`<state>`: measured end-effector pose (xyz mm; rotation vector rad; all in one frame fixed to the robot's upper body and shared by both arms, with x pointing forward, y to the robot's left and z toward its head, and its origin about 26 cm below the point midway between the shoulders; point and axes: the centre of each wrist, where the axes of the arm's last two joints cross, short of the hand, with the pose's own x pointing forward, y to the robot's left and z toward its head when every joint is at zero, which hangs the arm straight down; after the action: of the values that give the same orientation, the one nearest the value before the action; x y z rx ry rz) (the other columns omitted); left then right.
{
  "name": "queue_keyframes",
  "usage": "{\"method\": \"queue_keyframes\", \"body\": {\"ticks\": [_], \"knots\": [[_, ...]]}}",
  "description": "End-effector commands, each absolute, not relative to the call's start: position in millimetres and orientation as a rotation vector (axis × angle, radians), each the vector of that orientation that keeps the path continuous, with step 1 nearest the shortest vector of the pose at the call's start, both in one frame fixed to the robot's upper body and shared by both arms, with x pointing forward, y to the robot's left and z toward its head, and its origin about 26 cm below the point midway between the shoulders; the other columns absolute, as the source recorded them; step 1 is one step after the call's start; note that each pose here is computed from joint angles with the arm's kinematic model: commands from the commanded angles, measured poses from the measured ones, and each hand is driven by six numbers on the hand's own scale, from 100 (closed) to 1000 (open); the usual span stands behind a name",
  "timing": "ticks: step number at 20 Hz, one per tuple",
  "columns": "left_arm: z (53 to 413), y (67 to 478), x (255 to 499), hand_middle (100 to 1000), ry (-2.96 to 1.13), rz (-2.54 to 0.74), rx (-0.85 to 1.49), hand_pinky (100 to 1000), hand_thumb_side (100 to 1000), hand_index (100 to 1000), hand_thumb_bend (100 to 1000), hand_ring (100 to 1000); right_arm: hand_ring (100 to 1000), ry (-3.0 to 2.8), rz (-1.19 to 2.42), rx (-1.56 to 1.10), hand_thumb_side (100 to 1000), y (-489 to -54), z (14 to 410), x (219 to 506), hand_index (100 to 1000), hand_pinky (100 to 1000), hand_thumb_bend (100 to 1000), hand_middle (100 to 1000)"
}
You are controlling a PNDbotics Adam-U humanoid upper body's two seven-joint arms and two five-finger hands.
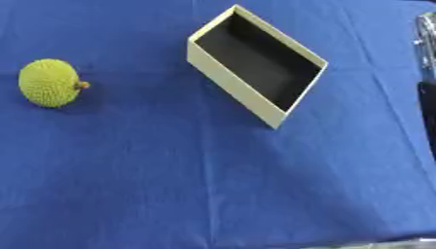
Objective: Pick up objects on the table and place them in the box.
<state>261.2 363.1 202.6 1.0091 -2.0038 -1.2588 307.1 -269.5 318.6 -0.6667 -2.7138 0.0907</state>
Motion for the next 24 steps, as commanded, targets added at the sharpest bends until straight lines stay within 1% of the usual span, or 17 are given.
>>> {"method": "queue_keyframes", "body": {"ticks": [1,2,5,12,13,14,15,18,19,20,22,24], "knots": [[211,363,261,912,-1.954,-1.393,1.037,863,460,927,670,899,770,-2.747,0.118,-0.694,808,-271,329,301,838,806,326,776],[210,364,261,911,-1.935,-1.424,1.039,865,454,929,682,900,771,-2.746,0.118,-0.694,808,-271,329,301,838,806,326,776],[206,366,263,879,-1.875,-1.498,1.049,879,407,892,775,897,770,-2.746,0.118,-0.693,808,-271,329,301,838,806,327,776],[200,368,267,894,-1.727,-1.637,1.089,907,314,901,852,917,770,-2.744,0.115,-0.691,808,-271,328,302,838,806,328,776],[200,367,268,894,-1.714,-1.658,1.087,911,311,902,872,920,770,-2.743,0.115,-0.69,808,-271,328,302,838,806,329,776],[201,367,269,892,-1.705,-1.669,1.088,913,290,900,888,921,770,-2.743,0.115,-0.69,808,-271,328,302,838,806,329,776],[205,367,270,892,-1.699,-1.672,1.094,914,287,900,889,922,770,-2.743,0.115,-0.689,808,-271,328,302,838,806,329,776],[221,362,270,892,-1.713,-1.648,1.12,918,224,905,884,926,770,-2.74,0.116,-0.69,808,-271,328,302,838,806,330,776],[228,360,270,892,-1.721,-1.637,1.128,918,221,905,884,926,770,-2.739,0.117,-0.691,808,-271,328,302,838,806,330,775],[235,359,270,893,-1.728,-1.625,1.14,919,191,903,883,927,770,-2.738,0.118,-0.691,808,-271,328,302,838,806,330,775],[250,358,272,894,-1.741,-1.605,1.158,919,182,901,884,928,770,-2.737,0.119,-0.691,808,-272,328,302,838,806,330,775],[264,358,273,894,-1.746,-1.59,1.172,919,100,893,872,927,770,-2.736,0.122,-0.688,808,-271,327,302,838,806,331,775]]}}
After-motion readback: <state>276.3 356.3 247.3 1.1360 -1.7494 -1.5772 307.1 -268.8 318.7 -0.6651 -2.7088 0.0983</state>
